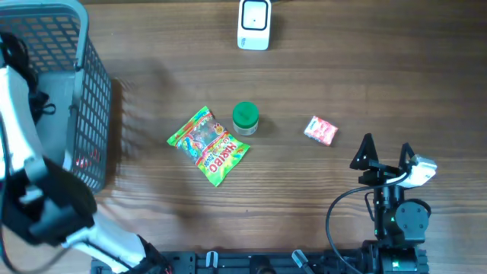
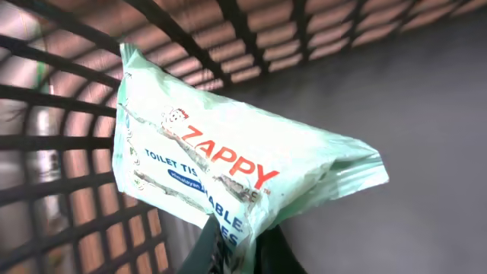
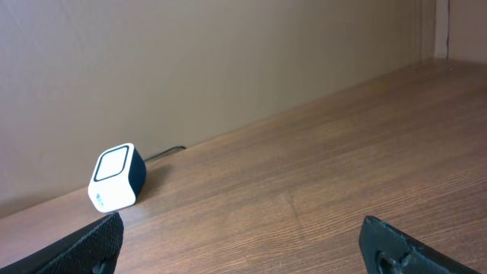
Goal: Scan the item barcode
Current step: 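Reach into the basket and grasp the mint-green wipes pack with left gripper, then carry the wipes pack out and drop it left of the jar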
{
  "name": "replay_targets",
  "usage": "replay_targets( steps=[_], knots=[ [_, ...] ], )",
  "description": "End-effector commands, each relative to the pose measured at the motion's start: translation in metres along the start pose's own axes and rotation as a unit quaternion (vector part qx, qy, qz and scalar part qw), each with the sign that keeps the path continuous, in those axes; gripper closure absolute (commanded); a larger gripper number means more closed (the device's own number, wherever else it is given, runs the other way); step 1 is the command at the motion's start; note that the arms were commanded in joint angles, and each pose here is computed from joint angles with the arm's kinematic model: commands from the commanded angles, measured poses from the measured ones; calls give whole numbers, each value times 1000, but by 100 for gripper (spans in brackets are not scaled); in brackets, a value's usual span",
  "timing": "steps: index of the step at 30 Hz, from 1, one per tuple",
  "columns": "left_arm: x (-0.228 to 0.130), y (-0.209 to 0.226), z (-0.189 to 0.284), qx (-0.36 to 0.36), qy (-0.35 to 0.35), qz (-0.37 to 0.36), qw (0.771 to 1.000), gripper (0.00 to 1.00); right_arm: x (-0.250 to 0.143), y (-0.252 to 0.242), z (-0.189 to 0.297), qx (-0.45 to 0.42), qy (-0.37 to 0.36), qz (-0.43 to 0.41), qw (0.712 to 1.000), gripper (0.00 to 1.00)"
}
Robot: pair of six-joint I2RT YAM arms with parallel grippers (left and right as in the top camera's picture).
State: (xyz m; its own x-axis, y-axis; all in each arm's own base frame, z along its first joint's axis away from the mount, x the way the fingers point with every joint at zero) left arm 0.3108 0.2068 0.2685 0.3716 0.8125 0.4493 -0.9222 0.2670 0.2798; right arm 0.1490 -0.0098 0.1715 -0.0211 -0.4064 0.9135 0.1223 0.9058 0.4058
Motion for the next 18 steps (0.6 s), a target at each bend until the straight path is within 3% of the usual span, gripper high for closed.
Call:
replay_targets(
  steps=[1, 8, 13, 15, 18],
  knots=[
    [-1, 26, 61, -67, -58, 37, 995, 96, -1, 1, 0, 8, 2, 9, 1000, 0],
    [-35, 51, 154, -265, -97, 31, 959, 96, -1, 1, 0, 8, 3, 9, 1000, 0],
    [-96, 39, 231, -417, -135, -73, 896, 96, -1, 1, 0, 8, 2, 9, 1000, 0],
    [-127, 17, 254, -432, -176, -143, 873, 96, -1, 1, 0, 8, 2, 8, 1000, 1],
    [-162, -15, 258, -397, -201, -200, 873, 96, -1, 1, 0, 8, 2, 9, 1000, 0]
  ],
)
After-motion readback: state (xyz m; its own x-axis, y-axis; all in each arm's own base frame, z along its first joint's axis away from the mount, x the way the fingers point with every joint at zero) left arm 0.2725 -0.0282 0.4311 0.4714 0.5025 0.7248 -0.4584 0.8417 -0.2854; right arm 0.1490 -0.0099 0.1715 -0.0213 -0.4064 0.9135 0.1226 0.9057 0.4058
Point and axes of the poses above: each gripper's point midway between its finger pads, its own z axis back along the fingers, its own y axis along the line the jaws close on, x = y × z, the point moved 10 cm from there along z, back along the fingers, and after that the axes turned 5 degrees about -z, right-handed, at the moved point
